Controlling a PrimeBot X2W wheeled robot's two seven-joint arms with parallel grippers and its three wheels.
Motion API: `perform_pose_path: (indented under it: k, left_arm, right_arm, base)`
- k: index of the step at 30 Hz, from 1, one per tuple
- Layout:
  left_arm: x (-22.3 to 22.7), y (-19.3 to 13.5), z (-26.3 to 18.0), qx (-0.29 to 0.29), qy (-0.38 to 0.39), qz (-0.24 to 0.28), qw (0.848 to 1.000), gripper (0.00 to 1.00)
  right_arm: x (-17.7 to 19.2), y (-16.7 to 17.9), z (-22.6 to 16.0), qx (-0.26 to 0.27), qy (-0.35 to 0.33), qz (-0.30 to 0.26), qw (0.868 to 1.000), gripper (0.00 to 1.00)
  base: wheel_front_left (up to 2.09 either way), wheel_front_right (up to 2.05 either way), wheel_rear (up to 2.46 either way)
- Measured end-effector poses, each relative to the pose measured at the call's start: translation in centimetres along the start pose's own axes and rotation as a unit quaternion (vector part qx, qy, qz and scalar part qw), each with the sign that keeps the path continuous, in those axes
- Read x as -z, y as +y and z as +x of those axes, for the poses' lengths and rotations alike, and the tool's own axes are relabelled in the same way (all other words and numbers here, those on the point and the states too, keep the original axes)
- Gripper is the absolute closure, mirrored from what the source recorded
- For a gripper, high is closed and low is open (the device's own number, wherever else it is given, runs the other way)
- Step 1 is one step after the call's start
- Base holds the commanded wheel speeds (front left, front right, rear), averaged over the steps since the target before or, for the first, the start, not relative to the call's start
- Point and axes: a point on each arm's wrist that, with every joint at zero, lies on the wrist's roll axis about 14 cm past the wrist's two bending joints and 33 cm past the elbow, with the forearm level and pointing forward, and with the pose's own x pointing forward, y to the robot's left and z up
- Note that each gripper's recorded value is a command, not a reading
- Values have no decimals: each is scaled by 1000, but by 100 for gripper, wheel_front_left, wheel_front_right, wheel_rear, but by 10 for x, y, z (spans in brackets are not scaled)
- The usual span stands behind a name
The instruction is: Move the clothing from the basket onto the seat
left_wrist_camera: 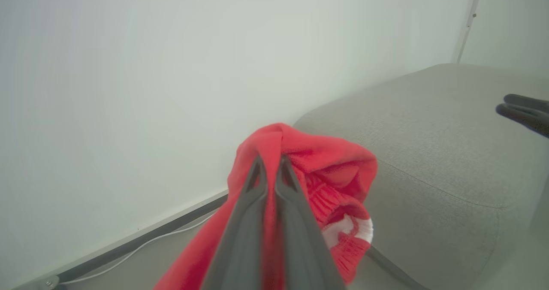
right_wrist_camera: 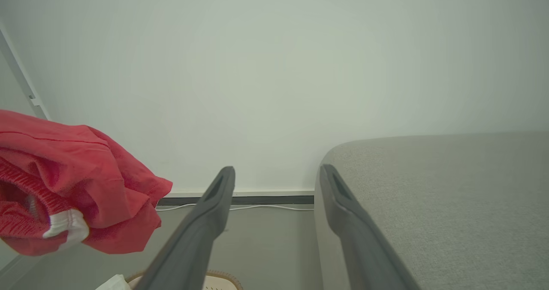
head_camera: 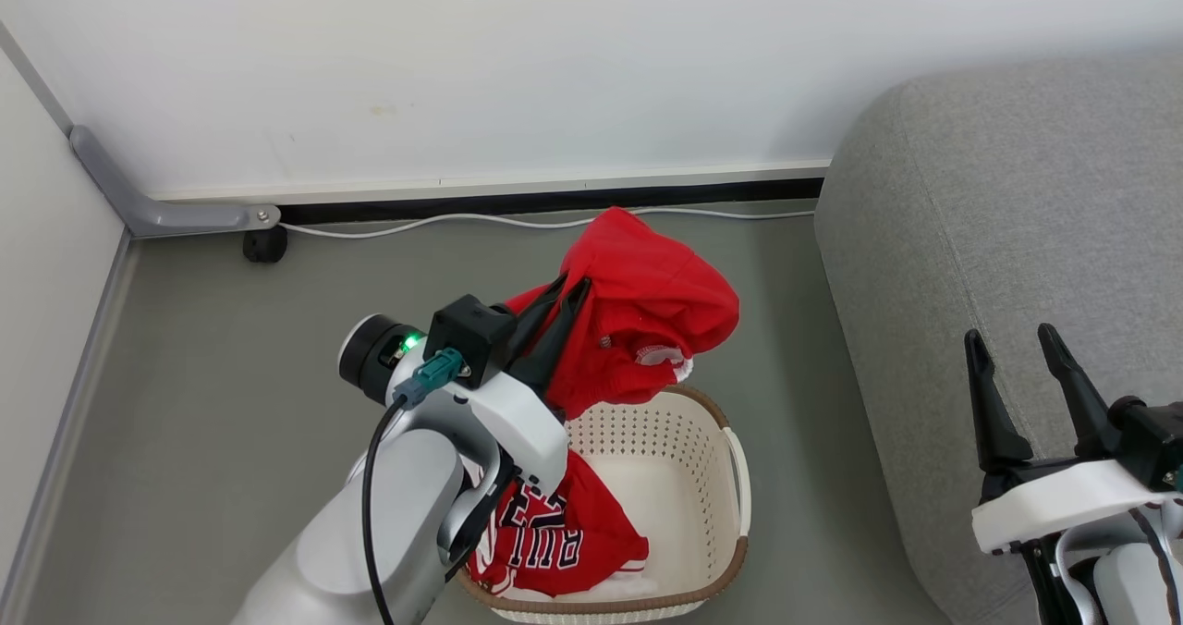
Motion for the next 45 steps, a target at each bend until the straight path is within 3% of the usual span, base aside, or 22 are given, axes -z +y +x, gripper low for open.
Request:
perform_pose_path:
  k: [12,24,33,45]
  left_arm:
    - [-52,2,5,17,-40,2,999,100]
    - [-68,0,7,22,-51,3,998,100]
    - [-65,-2,8,25,-45,1,999,100]
    - [-63,-8,13,32,-44,-1,999,100]
  right_arm:
    - [5,5,-4,-3,7,4,1000,0]
    - [13,16,-2,-21,18,4,1000,0]
    - [-2,73,16,-127,1,-8,992,0]
    - [-12,140,29,-252,-2,-24,968,0]
  base:
    - [0,0,0]
    - [0,0,0]
    - [0,0,0]
    - [0,0,0]
